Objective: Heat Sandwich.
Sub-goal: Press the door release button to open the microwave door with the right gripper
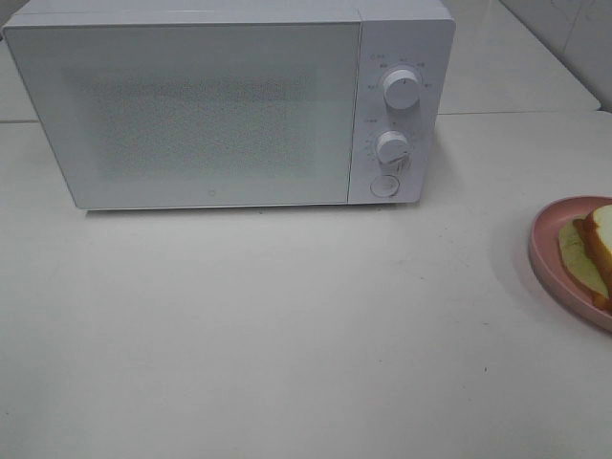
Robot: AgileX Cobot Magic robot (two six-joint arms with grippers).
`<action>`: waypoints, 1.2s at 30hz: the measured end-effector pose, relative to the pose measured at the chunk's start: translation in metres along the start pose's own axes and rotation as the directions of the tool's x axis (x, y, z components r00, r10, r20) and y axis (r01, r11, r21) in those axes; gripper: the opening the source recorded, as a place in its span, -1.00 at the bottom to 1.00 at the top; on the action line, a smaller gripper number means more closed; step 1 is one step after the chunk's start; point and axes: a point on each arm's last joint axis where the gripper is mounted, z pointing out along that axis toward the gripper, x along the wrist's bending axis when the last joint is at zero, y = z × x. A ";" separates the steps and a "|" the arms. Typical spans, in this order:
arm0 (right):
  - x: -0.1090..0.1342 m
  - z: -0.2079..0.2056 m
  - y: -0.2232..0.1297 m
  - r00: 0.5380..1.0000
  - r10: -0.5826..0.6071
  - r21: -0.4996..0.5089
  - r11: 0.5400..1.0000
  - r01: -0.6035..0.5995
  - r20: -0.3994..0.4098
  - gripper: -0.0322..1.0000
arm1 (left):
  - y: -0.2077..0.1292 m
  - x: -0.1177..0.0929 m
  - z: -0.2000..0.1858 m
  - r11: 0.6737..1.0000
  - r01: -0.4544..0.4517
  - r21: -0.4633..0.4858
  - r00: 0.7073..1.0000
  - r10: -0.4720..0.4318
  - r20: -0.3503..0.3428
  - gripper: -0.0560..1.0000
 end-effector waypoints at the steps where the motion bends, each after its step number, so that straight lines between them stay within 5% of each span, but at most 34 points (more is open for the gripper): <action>1: 0.000 -0.001 0.002 1.000 0.000 -0.015 1.000 0.000 0.000 0.30 | 0.000 0.000 0.000 1.000 0.000 0.000 1.000 0.000 0.000 0.55; 7: 0.000 -0.005 0.025 1.000 0.000 -0.224 0.975 0.000 0.000 0.28 | 0.000 0.000 0.000 1.000 0.000 0.000 1.000 0.000 0.000 0.55; 20: -0.002 0.035 0.062 1.000 0.010 -0.193 0.981 -0.008 0.006 0.28 | 0.000 0.000 0.000 1.000 0.000 0.000 1.000 0.000 0.000 0.55; 36: -0.004 0.067 0.100 1.000 -0.004 -0.359 0.933 0.014 0.029 0.17 | 0.000 0.000 0.000 1.000 0.000 0.000 1.000 0.000 0.000 0.55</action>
